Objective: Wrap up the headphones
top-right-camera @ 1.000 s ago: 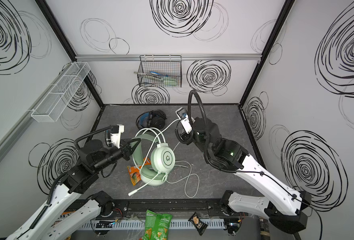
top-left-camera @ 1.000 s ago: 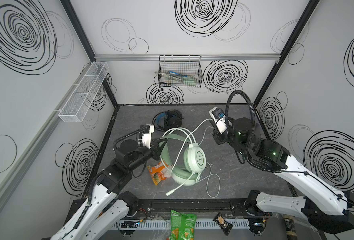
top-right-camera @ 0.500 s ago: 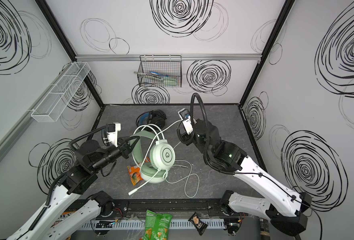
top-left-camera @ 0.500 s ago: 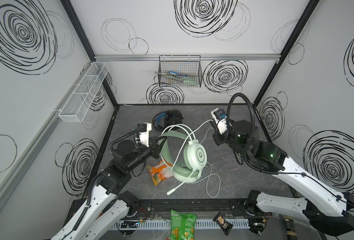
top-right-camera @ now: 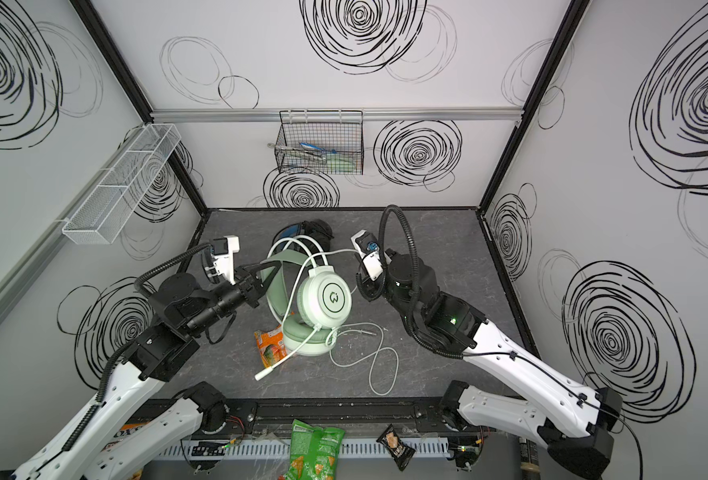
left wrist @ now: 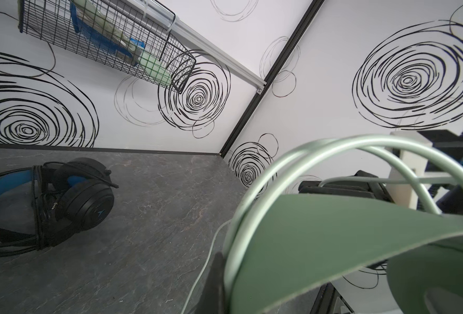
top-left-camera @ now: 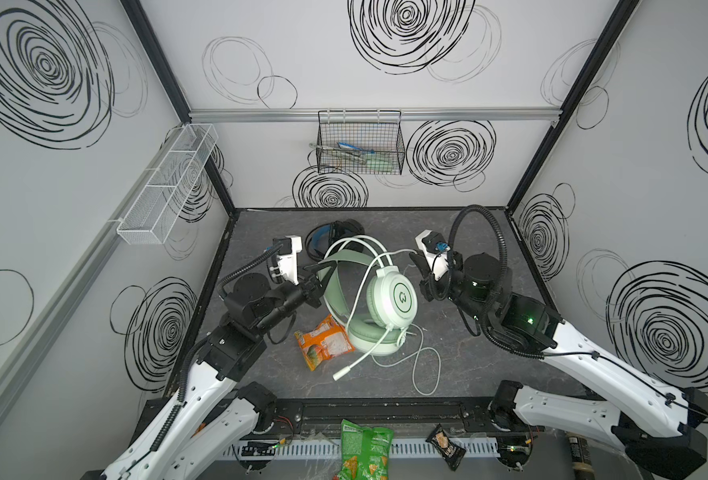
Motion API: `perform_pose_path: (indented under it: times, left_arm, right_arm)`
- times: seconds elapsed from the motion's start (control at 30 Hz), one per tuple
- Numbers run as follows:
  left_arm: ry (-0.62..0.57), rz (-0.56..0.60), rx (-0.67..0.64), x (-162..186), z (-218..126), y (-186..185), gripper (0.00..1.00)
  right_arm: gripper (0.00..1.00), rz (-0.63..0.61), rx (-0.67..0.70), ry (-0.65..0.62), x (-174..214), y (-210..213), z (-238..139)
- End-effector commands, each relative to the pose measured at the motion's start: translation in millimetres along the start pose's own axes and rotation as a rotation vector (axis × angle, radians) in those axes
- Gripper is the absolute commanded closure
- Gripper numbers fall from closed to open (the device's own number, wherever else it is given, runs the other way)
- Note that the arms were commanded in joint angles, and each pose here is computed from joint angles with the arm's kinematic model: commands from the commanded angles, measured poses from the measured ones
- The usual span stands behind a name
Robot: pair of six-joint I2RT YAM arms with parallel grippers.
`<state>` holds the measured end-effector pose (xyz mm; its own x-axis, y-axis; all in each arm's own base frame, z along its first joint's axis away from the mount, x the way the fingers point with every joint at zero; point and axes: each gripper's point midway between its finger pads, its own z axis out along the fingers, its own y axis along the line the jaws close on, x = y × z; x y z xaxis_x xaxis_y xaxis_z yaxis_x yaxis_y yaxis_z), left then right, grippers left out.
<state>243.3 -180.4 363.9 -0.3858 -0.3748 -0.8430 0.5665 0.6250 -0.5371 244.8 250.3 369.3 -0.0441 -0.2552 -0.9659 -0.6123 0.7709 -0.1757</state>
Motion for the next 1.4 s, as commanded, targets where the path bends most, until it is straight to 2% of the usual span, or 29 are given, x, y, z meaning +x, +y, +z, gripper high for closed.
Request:
perform_pose_path:
  times: [0.0, 0.1, 0.2, 0.4, 0.6, 0.77, 0.93, 1.1, 1.17, 1.37]
  left_arm:
    - [-0.193, -0.007, 0.155, -62, -14, -46, 1.0]
    - [-0.185, -0.008, 0.129, -60, -11, -41, 1.0]
    - [-0.18, -0.009, 0.11, -60, -9, -38, 1.0]
    - [-0.182, -0.002, 0.1, -67, -6, -41, 1.0]
    - [-0.191, 0.008, 0.112, -77, -5, -51, 1.0]
    - [-0.197, -0.005, 0.141, -83, -2, -60, 1.0]
    - [-0.206, -0.025, 0.185, -90, -1, -72, 1.0]
    - [-0.211, -0.028, 0.213, -96, -3, -82, 1.0]
    - [-0.213, -0.027, 0.214, -96, -5, -83, 1.0]
    - [-0.208, -0.024, 0.206, -93, -7, -81, 1.0]
  right_arm:
    - [0.9, -0.017, -0.076, -0.141, -21, 11, -7]
    - [0.83, -0.051, -0.151, -0.255, -29, 24, -15]
    - [0.79, -0.089, -0.206, -0.319, -31, 37, -15]
    - [0.72, -0.107, -0.295, -0.369, -18, 58, -3]
    - [0.59, -0.062, -0.355, -0.418, -10, 69, -2]
    - [0.56, -0.03, -0.397, -0.455, -10, 76, -4]
    - [0.59, 0.031, -0.378, -0.435, -6, 72, 1]
    - [0.81, 0.084, -0.322, -0.446, -7, 56, 7]
    - [0.85, 0.105, -0.309, -0.445, -8, 51, 9]
    - [0.86, 0.148, -0.271, -0.47, -7, 36, 4]
